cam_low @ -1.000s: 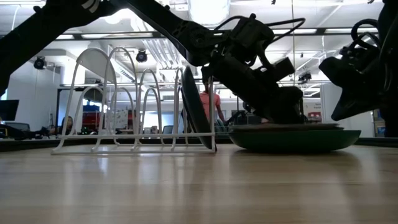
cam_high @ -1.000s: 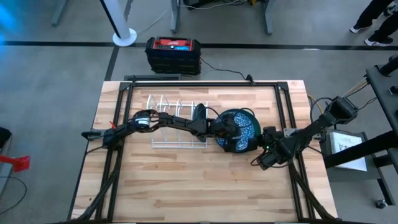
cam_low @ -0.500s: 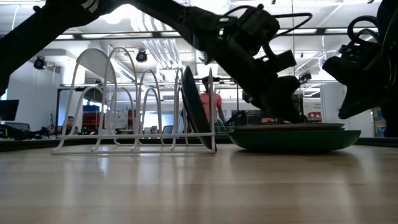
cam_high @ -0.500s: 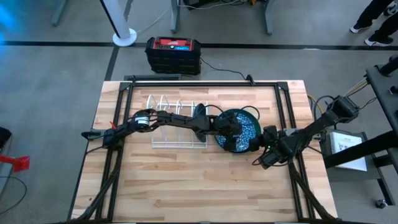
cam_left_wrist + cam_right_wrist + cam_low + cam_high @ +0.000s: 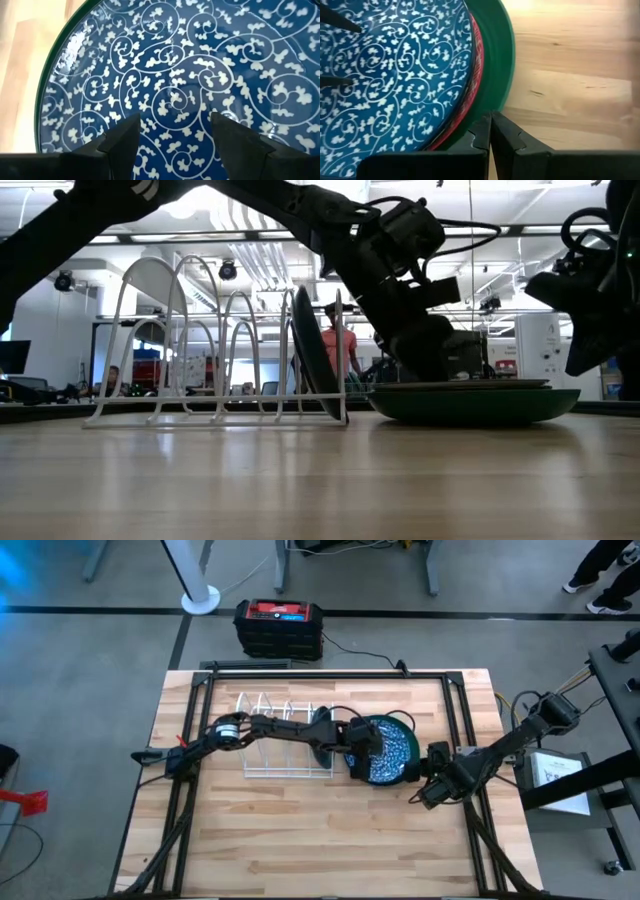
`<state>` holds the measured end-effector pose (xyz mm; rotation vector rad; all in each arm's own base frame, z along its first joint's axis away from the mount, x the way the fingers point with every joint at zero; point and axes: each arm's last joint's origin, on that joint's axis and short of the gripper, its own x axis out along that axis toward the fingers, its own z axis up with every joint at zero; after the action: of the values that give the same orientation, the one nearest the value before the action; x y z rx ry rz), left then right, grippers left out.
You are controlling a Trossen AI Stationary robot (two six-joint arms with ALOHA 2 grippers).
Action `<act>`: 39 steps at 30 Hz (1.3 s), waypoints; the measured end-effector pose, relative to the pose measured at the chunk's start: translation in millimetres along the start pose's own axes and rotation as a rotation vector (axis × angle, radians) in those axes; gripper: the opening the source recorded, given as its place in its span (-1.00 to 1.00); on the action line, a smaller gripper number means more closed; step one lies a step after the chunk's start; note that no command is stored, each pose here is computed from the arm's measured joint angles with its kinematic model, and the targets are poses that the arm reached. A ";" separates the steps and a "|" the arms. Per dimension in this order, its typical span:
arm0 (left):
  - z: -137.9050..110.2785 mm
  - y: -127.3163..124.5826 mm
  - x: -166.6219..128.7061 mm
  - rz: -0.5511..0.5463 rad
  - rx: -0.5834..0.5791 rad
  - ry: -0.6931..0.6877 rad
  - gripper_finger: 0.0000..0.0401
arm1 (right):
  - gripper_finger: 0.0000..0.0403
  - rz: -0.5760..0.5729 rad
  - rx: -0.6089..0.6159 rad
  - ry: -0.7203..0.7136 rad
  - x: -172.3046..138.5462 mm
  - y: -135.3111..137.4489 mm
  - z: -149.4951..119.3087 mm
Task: Sort dishes
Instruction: Put the blue patterned plate into the dish rack
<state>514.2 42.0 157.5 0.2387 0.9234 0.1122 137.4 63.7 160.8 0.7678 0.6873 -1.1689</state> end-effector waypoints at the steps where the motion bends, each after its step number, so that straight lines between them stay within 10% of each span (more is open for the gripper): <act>1: -0.5 1.1 1.4 -0.010 -0.004 -0.009 0.16 | -1.00 0.009 0.007 -0.002 0.4 0.9 -0.5; 25: 1.4 2.6 24.8 -0.100 -0.019 -0.160 0.16 | 0.10 0.026 0.022 0.031 3.1 -2.2 -2.2; 39: 2.8 2.9 24.5 -0.101 -0.019 -0.168 0.15 | 0.09 0.102 0.067 -0.042 11.3 -0.7 -5.3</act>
<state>531.1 49.2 140.8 0.1804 0.7650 0.0079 139.2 61.9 148.5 0.8229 0.5697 -1.1167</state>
